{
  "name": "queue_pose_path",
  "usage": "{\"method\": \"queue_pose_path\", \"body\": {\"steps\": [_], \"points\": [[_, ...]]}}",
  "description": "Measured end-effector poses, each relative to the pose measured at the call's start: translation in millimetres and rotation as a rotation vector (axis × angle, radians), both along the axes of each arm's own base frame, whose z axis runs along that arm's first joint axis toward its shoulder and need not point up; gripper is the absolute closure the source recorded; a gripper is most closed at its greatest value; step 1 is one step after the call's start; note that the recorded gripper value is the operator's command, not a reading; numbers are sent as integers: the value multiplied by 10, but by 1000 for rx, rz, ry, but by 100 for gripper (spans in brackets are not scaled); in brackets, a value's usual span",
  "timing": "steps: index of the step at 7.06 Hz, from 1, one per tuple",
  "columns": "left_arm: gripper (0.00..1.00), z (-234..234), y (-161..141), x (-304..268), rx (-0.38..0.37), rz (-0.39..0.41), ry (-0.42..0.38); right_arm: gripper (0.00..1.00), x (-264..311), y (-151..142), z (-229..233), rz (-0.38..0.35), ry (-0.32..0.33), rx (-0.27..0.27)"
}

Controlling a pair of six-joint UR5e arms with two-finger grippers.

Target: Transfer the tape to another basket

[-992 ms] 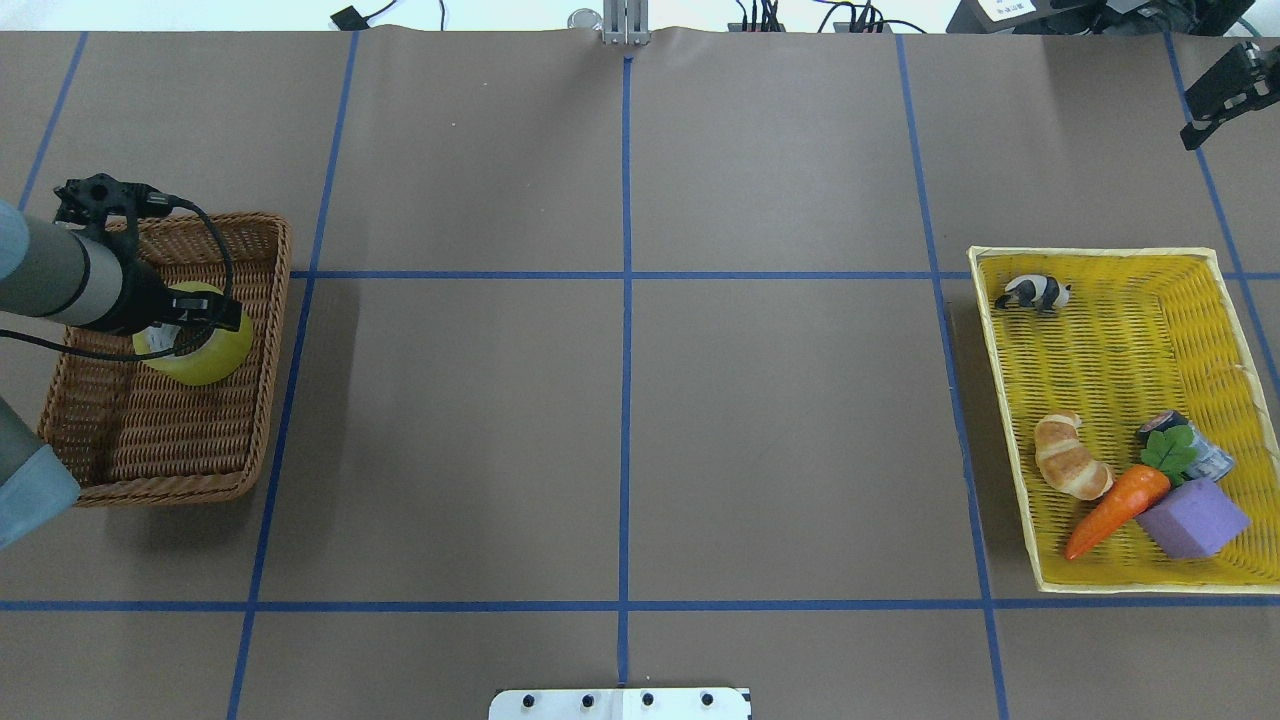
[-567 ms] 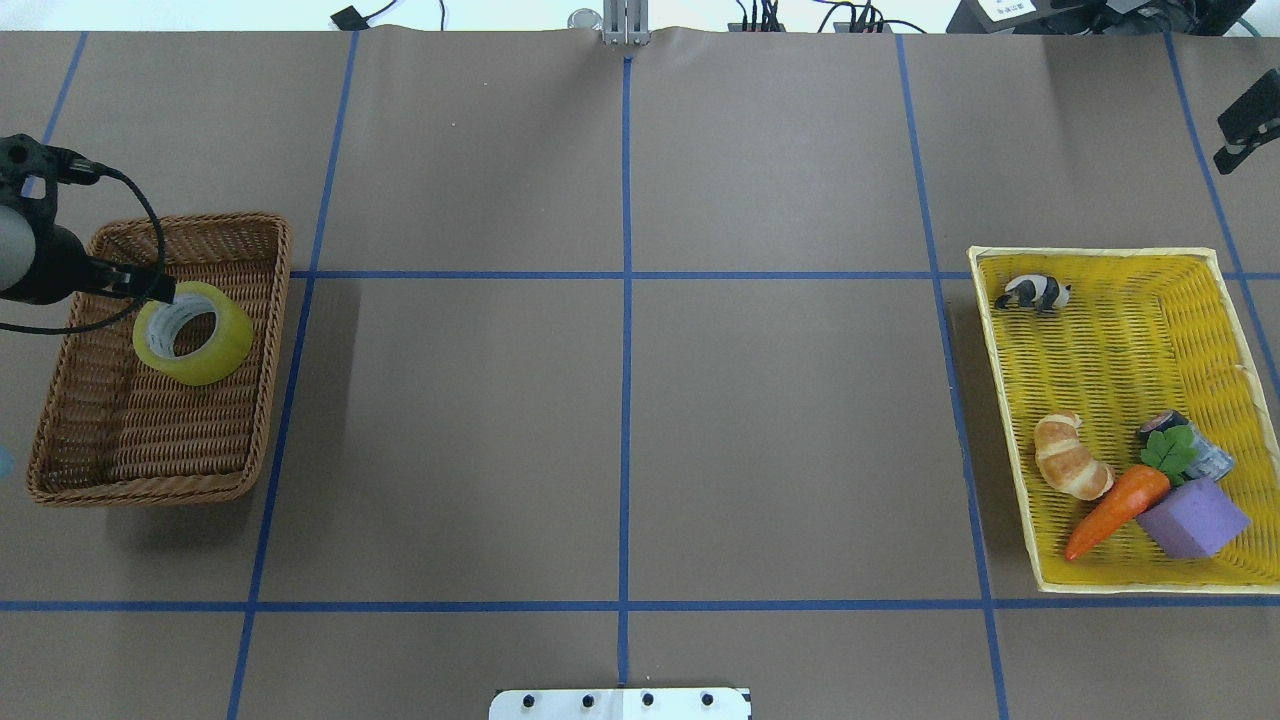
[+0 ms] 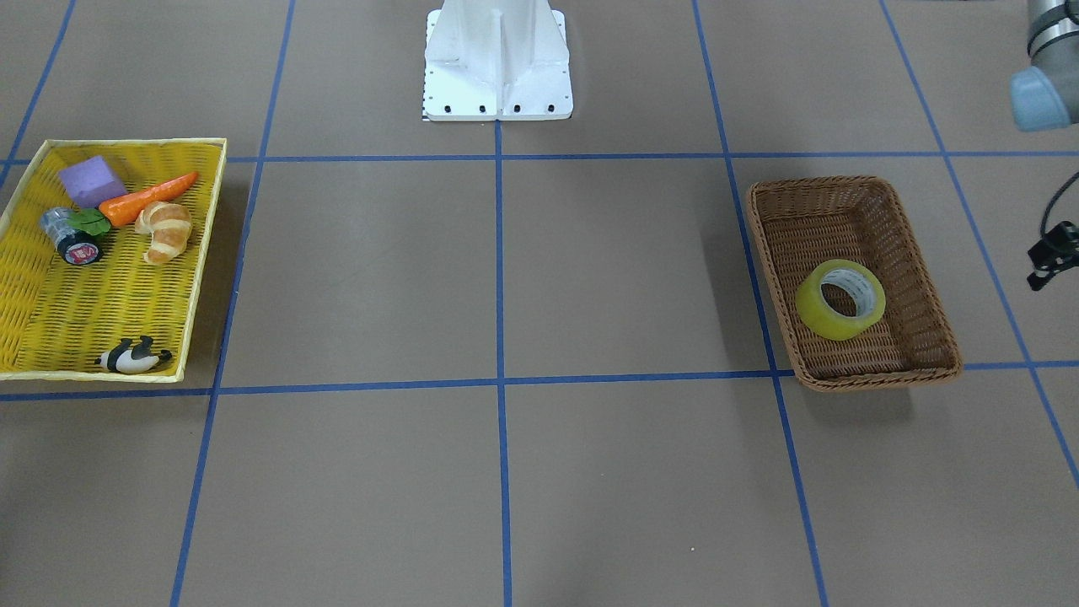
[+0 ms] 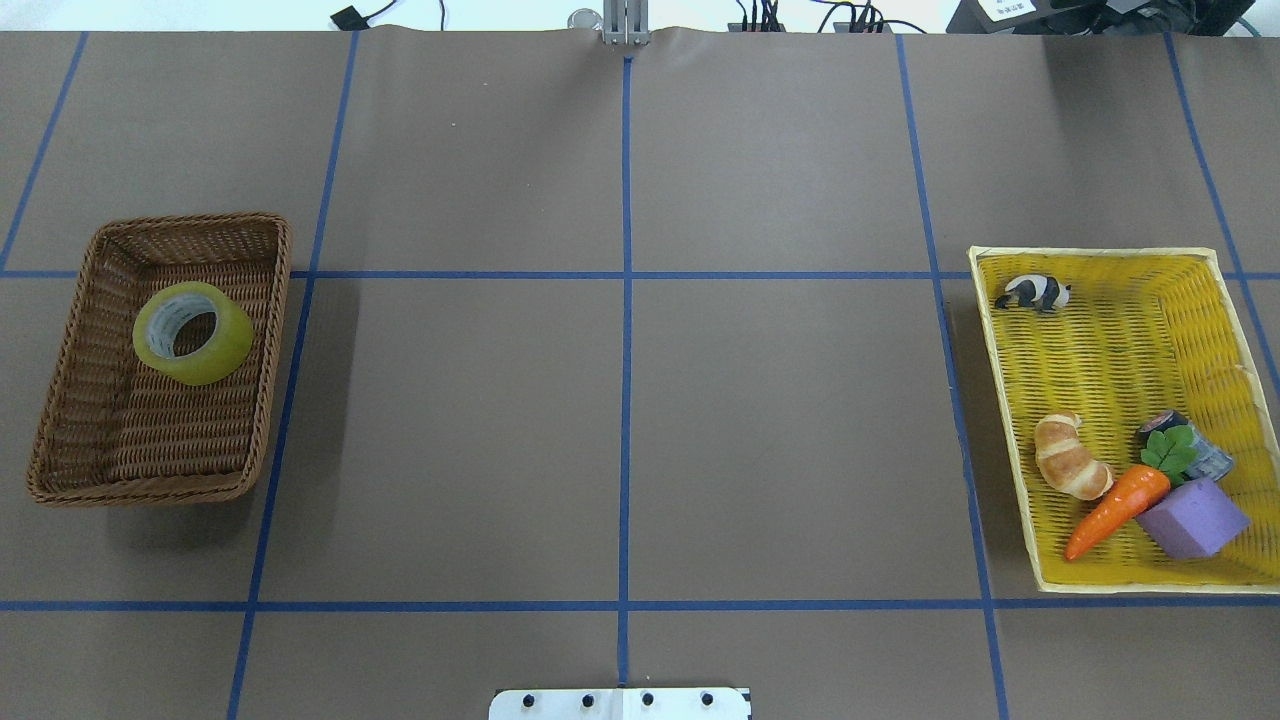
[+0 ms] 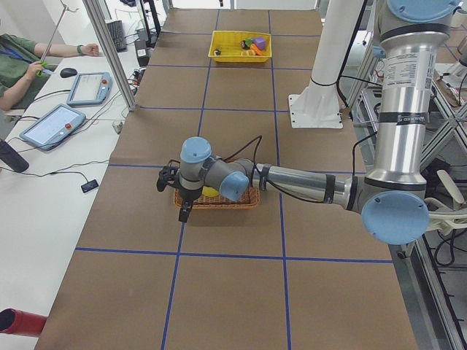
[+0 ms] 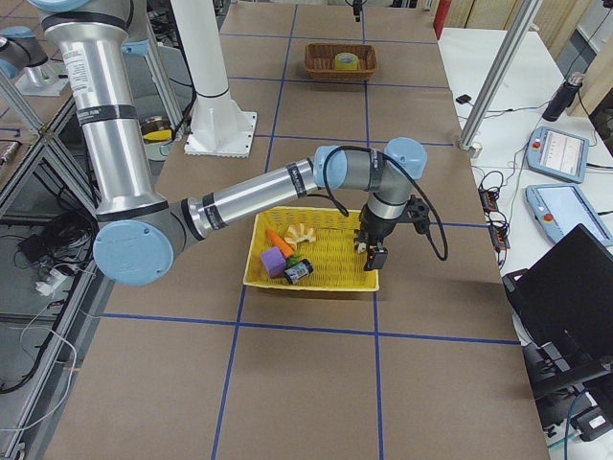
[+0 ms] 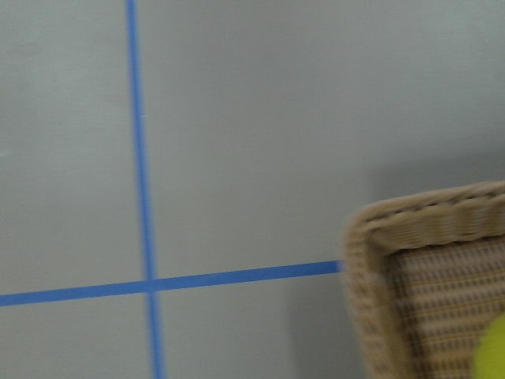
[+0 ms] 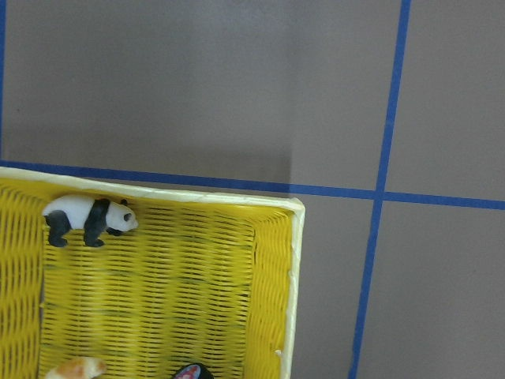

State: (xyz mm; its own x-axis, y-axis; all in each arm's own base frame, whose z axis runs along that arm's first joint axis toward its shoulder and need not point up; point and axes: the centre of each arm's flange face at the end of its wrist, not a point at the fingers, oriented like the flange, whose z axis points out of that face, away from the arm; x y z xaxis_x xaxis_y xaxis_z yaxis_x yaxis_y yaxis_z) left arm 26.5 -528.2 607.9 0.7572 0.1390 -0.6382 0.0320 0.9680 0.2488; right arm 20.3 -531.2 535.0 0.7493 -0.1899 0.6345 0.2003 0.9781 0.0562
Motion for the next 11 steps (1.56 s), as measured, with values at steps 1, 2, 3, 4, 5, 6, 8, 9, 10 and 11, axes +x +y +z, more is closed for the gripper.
{"method": "queue_pose_path", "body": {"steps": [1, 2, 3, 4, 5, 6, 8, 9, 10, 11], "points": [[1, 271, 87, -263, -4, 15, -1, 0, 117, 165, 240, -7, -3, 41], [1, 454, 205, -381, -15, 20, -2, 0, 171, 298, 452, -9, -2, 62], [1, 519, 251, -421, -21, 22, -2, 0, 198, 400, 653, -7, 2, 53], [1, 493, 246, -429, -34, 23, 2, 0, 207, 445, 751, 7, 4, 34], [1, 383, 254, -437, -61, 25, 12, 0, 209, 459, 794, 30, 7, 11], [1, 207, 285, -466, -91, 22, 18, 0, 211, 467, 815, 43, 7, -2], [1, 40, 440, -563, -156, 7, 18, 0, 207, 471, 821, 51, 3, -10], [1, 76, 508, -586, -180, 4, 18, 0, 205, 466, 812, 52, 1, -10], [1, 153, 563, -600, -202, 2, 18, 0, 203, 459, 801, 52, -1, -8], [1, 244, 627, -619, -224, -1, 23, 0, 200, 451, 790, 52, -4, -7]]}}
